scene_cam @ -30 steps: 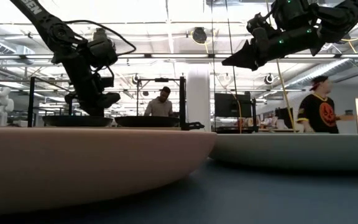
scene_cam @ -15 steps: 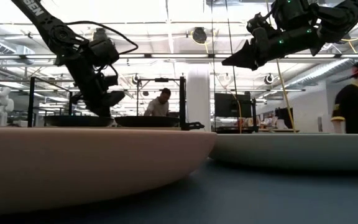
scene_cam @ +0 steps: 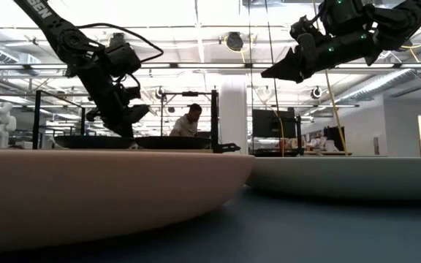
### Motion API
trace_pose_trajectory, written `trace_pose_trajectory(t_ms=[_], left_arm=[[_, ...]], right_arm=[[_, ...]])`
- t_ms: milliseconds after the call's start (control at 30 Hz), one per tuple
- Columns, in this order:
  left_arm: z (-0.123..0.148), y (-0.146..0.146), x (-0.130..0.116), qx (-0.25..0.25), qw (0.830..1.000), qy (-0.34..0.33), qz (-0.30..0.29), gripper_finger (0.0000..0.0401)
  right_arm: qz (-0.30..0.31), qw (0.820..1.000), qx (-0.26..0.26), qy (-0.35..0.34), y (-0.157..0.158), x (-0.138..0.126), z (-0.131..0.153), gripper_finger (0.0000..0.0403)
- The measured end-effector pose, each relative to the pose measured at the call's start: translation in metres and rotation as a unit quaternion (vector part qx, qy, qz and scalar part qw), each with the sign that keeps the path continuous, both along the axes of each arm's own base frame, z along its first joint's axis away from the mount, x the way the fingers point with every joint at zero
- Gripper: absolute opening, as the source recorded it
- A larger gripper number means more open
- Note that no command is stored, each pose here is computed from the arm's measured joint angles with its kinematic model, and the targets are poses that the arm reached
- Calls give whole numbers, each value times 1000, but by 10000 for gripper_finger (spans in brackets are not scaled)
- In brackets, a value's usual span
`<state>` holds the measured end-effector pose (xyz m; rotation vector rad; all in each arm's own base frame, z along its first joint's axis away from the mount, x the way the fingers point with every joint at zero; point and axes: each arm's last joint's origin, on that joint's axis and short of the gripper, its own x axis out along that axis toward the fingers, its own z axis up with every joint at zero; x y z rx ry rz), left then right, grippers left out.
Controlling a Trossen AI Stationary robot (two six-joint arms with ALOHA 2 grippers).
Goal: Place and stack plates onto a shelf
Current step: Adjust the black plate, then stack the light green plate on top of the left black plate on the shelf
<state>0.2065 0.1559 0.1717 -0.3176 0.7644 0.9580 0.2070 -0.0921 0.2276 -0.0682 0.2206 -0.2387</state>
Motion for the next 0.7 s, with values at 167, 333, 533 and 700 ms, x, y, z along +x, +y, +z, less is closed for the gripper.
trace_pose_trajectory(t_ms=[167,333,533,700], left_arm=[[3,-1,3,5,1000,0,-8,3],[6,-3,6,4,1000,4,-17,3],[22,-9,9,21,999,-15,-34,3],[45,-24,0,41,997,-35,-50,3]], right_arm=[[0,1000,0,0,0,0,0,0],[0,1000,1,7,0,0,-1,0],[-3,1000,14,10,0,0,-2,0],[-8,999,35,12,0,-1,-4,0]])
